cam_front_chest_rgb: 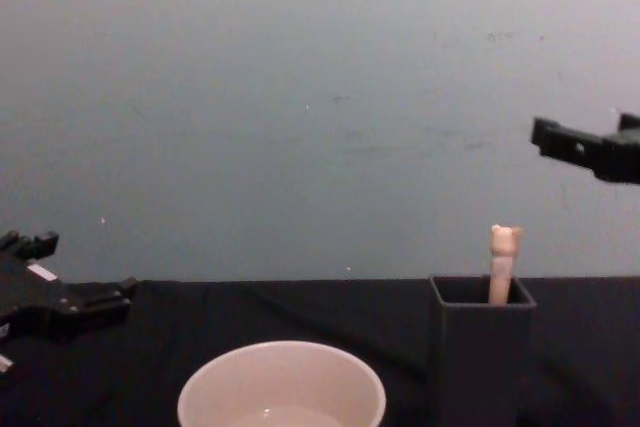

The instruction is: Pick up the stirring spoon with one hand, stir inside the cup, then place it back in its original position.

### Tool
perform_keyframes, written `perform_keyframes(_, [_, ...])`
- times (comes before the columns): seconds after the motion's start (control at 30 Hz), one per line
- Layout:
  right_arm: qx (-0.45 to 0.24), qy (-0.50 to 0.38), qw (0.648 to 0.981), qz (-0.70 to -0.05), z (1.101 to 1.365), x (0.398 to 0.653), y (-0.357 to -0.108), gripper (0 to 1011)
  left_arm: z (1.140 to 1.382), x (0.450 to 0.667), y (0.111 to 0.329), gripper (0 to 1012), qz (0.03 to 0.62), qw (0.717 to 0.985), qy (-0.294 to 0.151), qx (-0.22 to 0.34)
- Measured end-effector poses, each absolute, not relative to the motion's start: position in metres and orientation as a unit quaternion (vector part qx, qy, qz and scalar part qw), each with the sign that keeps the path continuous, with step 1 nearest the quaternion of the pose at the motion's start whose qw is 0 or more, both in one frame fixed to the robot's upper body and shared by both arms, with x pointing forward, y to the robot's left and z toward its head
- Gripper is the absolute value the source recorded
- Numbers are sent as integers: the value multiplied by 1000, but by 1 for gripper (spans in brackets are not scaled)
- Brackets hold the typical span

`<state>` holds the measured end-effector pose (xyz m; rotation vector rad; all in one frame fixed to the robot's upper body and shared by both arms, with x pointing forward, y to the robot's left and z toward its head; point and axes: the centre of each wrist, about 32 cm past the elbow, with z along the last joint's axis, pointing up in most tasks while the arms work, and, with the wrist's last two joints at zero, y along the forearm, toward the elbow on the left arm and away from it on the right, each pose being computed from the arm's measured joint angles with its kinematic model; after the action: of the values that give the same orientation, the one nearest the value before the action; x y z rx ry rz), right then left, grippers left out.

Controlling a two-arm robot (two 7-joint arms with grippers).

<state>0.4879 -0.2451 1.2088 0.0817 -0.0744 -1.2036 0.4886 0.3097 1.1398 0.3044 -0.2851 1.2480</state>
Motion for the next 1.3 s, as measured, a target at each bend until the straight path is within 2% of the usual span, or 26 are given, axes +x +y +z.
perform_keyframes(0.23, [-14,-8,805,-593,1184,489,-252,1002,1140,489,310,1001,580,791,-132,141])
perform_keyframes(0.6, [-73,37,797,-599,1154,483,-248,1003,1140,489,310,1001,580,791,-132,141])
perform_keyframes(1.3, [-85,42,797,-597,1150,482,-246,1002,1140,489,310,1001,580,791,-132,141])
